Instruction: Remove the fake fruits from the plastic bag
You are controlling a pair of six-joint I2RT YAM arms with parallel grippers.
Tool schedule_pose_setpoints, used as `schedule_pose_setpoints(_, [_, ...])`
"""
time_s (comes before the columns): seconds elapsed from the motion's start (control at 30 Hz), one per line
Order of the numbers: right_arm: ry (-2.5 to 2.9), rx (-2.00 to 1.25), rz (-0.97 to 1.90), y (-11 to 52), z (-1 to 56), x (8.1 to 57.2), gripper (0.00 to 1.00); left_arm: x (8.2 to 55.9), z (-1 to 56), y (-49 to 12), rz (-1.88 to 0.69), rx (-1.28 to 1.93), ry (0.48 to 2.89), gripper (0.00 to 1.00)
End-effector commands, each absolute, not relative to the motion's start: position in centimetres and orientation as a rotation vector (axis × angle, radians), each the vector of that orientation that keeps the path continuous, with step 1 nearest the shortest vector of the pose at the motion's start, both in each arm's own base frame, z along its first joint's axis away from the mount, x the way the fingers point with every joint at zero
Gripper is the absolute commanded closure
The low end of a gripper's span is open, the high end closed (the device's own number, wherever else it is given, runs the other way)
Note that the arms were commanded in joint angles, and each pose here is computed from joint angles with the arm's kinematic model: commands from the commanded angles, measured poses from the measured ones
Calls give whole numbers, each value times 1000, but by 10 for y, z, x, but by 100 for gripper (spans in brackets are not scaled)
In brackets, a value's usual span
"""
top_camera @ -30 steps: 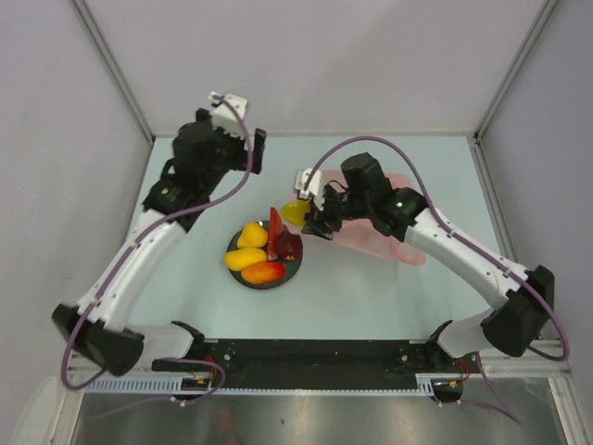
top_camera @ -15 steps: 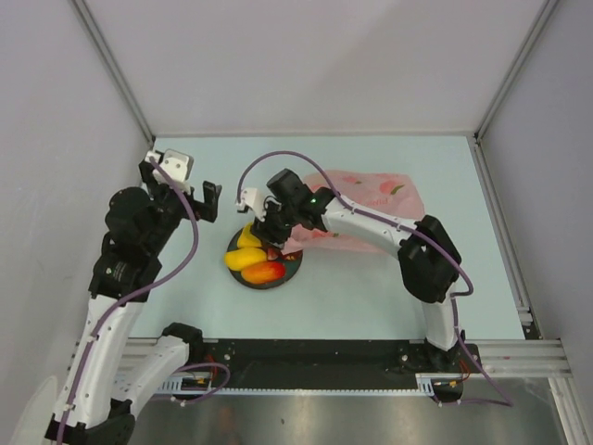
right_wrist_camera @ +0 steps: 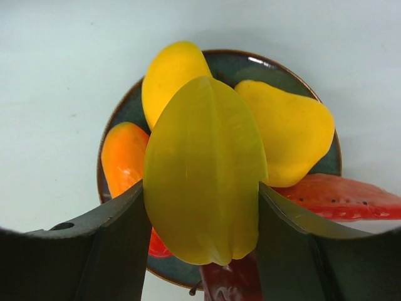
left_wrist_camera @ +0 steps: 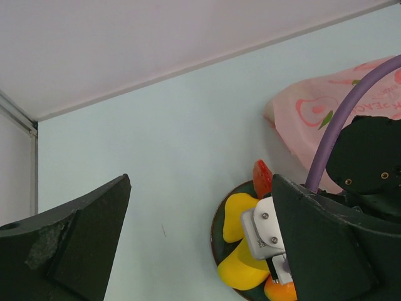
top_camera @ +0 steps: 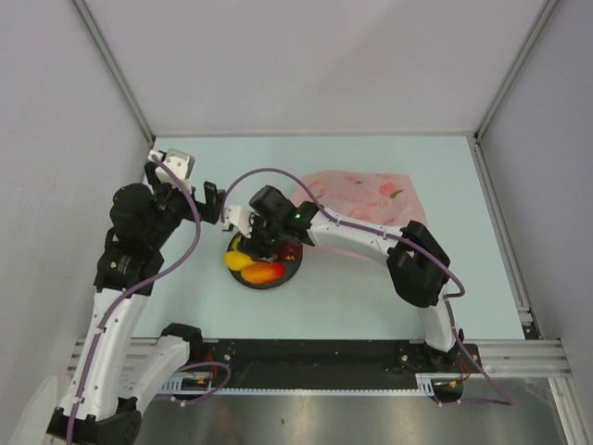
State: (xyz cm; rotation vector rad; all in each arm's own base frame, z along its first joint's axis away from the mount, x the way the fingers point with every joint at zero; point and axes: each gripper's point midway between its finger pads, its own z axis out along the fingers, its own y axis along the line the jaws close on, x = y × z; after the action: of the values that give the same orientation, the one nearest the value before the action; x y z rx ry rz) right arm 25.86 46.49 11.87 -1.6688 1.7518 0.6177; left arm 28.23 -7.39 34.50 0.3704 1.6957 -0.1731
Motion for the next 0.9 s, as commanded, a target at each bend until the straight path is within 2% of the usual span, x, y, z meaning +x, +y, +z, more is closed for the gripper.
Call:
schedule_pose_setpoints(0.0, [1751,-1621,571,456,131,264,39,284,347,-85,-248,375,1677,0])
schedule_pose_setpoints(0.13, [1766,-1625,592,450,127,256,26,286,349,-88,-272,376,1671,0])
schedule_pose_setpoints(0.33, [1753,-1570,666,456,154,250,16,287,348,-92,-297,382,1672,0])
schedule_pose_setpoints(0.53, [1721,-1525,691,443,200,243,13,285,345,-97,-331,386,1676,0])
schedule_pose_setpoints(0.67, [1704,-1476,754,421,251,230,12,289,339,-97,-331,377,1692,0])
schedule_pose_setpoints(0.8, [1748,-1281,773,376,311,230,12,284,351,-106,-380,402,1648,0])
schedule_pose_setpoints(0.87, [1827,-1164,692,343,315,250,12,279,354,-117,-434,446,1625,0])
